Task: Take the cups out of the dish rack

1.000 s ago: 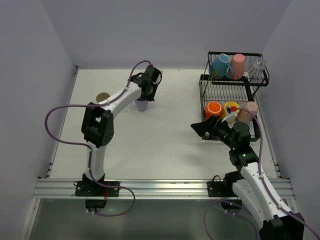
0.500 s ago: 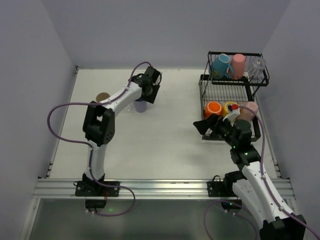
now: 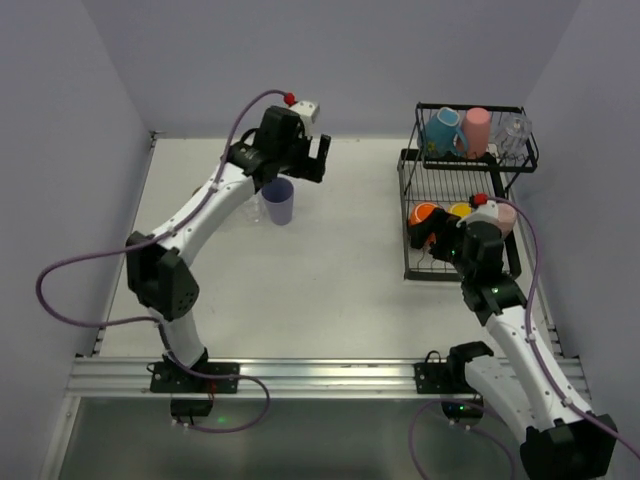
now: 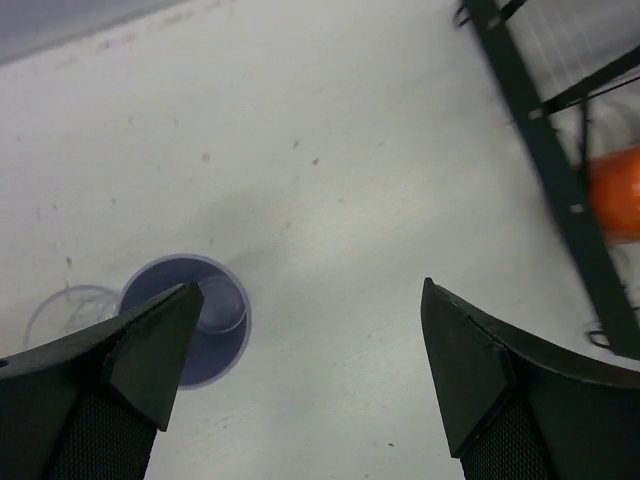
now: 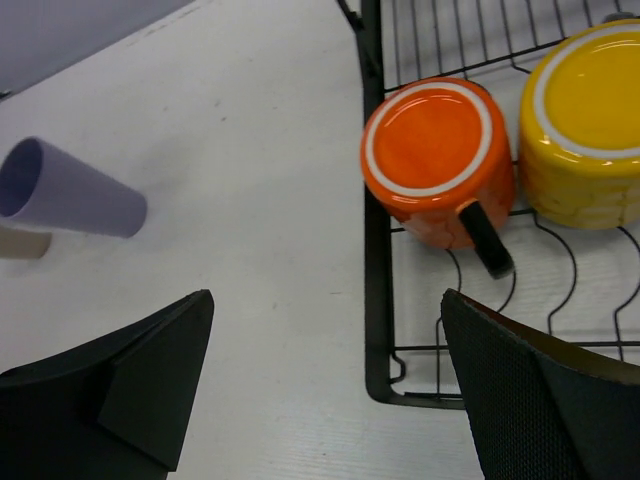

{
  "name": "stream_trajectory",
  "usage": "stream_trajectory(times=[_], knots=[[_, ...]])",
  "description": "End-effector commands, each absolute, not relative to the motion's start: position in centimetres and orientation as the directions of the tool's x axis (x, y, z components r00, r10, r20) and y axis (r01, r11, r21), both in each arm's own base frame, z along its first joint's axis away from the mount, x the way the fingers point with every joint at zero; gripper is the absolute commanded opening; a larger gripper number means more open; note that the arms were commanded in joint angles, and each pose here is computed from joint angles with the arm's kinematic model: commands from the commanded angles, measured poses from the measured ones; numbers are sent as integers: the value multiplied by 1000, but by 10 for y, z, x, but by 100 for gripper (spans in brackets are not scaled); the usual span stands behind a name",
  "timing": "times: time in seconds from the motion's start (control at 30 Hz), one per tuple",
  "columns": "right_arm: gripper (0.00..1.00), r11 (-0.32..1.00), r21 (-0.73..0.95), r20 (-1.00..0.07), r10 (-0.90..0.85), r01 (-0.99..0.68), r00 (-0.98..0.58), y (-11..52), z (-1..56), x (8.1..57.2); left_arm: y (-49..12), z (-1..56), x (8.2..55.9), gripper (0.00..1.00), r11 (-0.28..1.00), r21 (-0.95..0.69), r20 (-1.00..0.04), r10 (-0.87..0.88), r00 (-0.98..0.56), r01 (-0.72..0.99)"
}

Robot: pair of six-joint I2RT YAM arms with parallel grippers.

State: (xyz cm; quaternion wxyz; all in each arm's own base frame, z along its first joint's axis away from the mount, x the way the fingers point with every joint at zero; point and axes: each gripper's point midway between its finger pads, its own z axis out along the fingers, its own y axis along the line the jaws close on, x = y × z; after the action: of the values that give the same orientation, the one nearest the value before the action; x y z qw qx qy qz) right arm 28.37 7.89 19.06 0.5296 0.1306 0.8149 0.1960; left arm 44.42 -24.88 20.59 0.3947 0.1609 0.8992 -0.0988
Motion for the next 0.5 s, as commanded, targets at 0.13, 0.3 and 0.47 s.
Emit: stream_trajectory(times=[0.13, 0.3, 0.47], knots=[[99, 936, 282, -849, 346, 211, -400, 41, 191, 325, -290, 362, 327, 100, 708, -234, -944, -1, -330, 666], [99, 941, 215, -845, 313, 262, -433, 34, 190, 348, -263, 347, 262, 100, 655, -251, -950, -25, -312, 712], [99, 942, 150, -816, 290, 302, -501, 30, 168, 359, -241, 296, 237, 100, 662, -230, -947, 16, -320, 713]])
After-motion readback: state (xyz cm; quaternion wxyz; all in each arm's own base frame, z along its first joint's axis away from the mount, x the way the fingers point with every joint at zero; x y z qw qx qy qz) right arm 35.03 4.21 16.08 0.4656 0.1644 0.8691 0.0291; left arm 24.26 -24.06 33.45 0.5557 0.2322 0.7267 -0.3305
